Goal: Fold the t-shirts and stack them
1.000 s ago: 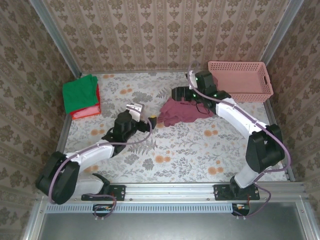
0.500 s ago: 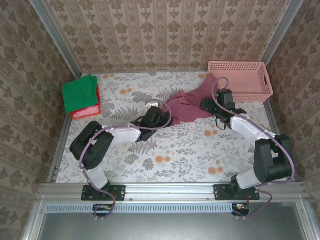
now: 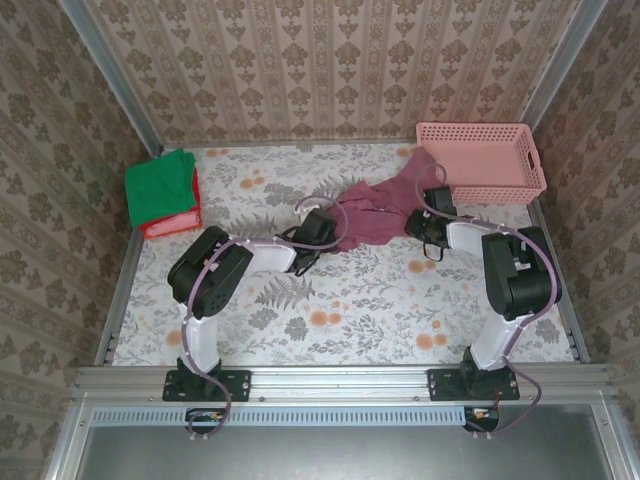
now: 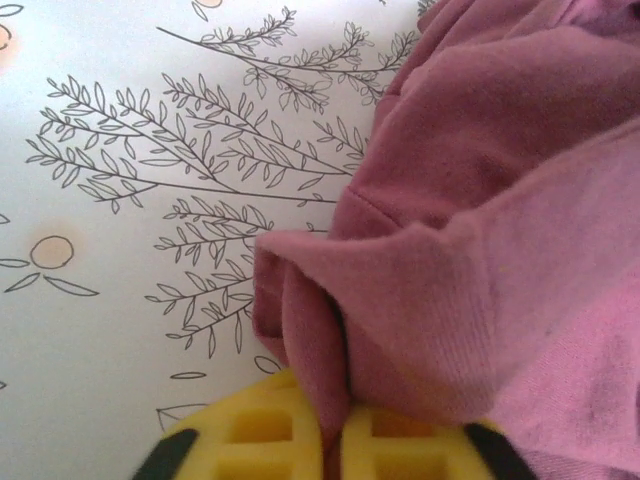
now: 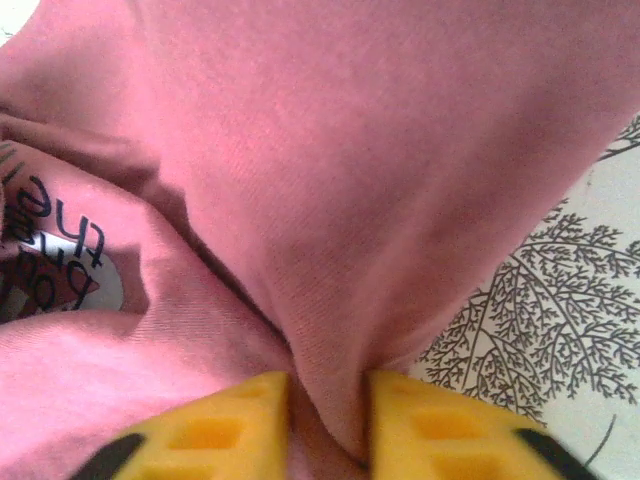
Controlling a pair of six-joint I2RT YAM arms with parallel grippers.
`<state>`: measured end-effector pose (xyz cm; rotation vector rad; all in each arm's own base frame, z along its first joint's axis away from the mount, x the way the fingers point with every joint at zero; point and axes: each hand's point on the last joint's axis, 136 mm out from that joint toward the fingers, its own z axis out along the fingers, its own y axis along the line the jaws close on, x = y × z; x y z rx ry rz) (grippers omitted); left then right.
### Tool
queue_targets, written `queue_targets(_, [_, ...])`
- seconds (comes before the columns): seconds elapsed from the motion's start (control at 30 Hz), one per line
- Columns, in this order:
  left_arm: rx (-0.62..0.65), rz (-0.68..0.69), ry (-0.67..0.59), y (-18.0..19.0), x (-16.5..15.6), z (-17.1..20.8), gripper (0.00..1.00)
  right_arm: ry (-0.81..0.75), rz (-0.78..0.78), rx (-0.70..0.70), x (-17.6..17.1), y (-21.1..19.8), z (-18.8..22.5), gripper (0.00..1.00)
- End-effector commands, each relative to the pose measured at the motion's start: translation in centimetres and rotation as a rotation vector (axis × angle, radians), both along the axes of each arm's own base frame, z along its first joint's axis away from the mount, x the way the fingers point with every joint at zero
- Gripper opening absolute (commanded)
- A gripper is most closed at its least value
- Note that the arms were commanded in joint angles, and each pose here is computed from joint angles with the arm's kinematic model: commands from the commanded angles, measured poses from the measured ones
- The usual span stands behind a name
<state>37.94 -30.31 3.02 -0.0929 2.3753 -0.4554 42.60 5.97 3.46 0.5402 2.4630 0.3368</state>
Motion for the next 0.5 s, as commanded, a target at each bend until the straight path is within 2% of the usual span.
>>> queue_targets(0.0, [-0.007, 0.021, -0.034, 0.6, 0.4, 1.4, 0.0, -0.122, 0.021, 0.038, 1.4, 0.7, 4.5, 0.01])
queue_targets(0.2, [0.02, 0.064, -0.162, 3.9, 0.5, 6.8, 0.0, -0.321, 0.102, 0.012, 0.4, 2.4, 13.2, 0.0])
queue_targets(0.47, [0.059, 0.096, -0.357, 8.5, -0.4, 17.4, 0.0, -0.677, 0.216, -0.068, -2.9, 5.0, 28.3, 0.0])
